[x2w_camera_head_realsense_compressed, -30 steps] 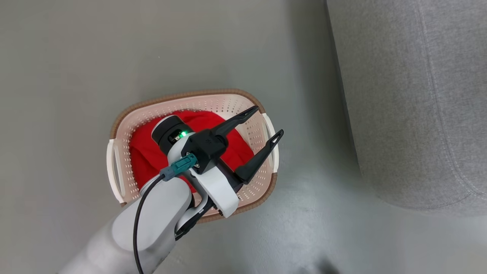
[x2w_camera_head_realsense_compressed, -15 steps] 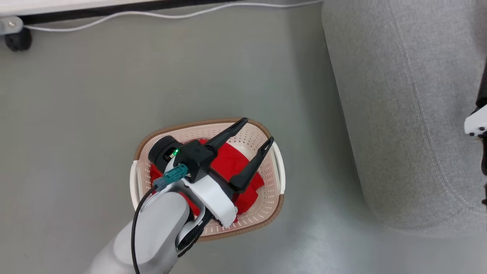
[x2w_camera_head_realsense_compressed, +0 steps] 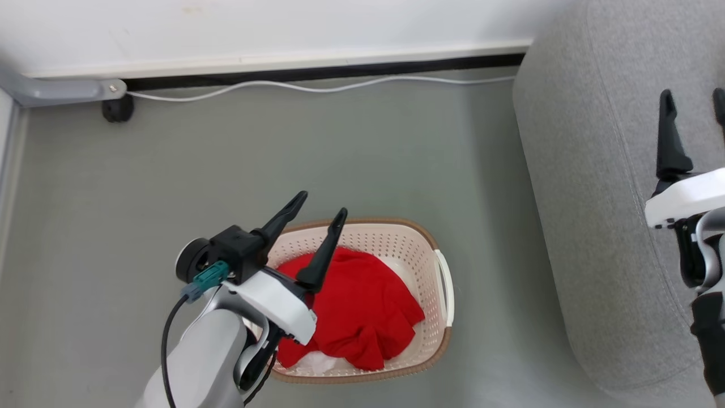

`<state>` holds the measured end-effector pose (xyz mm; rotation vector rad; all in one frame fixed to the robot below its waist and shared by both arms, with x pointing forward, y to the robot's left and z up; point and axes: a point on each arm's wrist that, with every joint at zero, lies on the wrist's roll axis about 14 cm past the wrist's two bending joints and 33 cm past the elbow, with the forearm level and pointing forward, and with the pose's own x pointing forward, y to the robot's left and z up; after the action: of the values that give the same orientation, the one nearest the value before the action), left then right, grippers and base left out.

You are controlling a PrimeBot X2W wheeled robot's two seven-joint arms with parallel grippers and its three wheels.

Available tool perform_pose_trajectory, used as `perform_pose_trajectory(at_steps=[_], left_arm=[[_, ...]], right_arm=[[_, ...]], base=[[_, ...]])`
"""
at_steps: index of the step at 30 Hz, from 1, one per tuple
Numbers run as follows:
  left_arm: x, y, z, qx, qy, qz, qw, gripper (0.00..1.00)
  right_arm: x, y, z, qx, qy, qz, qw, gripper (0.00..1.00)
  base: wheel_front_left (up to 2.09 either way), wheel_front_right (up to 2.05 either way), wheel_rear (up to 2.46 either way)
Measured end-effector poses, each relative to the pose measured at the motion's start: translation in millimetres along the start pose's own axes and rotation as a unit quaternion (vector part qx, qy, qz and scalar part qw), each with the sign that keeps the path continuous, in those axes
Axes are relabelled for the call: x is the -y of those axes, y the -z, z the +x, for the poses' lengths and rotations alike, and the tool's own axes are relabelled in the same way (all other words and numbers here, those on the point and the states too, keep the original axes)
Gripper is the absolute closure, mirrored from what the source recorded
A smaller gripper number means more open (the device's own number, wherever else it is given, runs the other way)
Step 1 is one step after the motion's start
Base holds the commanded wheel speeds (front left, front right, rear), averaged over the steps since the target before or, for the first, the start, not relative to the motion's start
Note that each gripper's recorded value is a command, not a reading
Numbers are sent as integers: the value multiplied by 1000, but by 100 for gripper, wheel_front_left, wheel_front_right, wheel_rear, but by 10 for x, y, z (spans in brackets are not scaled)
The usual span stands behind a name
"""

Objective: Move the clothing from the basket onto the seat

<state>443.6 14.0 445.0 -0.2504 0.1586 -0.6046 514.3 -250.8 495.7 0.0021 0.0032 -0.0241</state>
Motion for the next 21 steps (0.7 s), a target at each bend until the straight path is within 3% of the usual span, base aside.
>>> perform_pose_trajectory(at_steps=[8,21], left_arm=[[-373,-228,-383,29,-88,16,996,0],[-816,-429,-1132,66,-216,36,974,0]], right_arm=[[-497,-164,-123,21,-58,24,998,0],[-1081,-179,-580,22,-122,61,990,0]], base=[[0,0,0],[0,0,0]])
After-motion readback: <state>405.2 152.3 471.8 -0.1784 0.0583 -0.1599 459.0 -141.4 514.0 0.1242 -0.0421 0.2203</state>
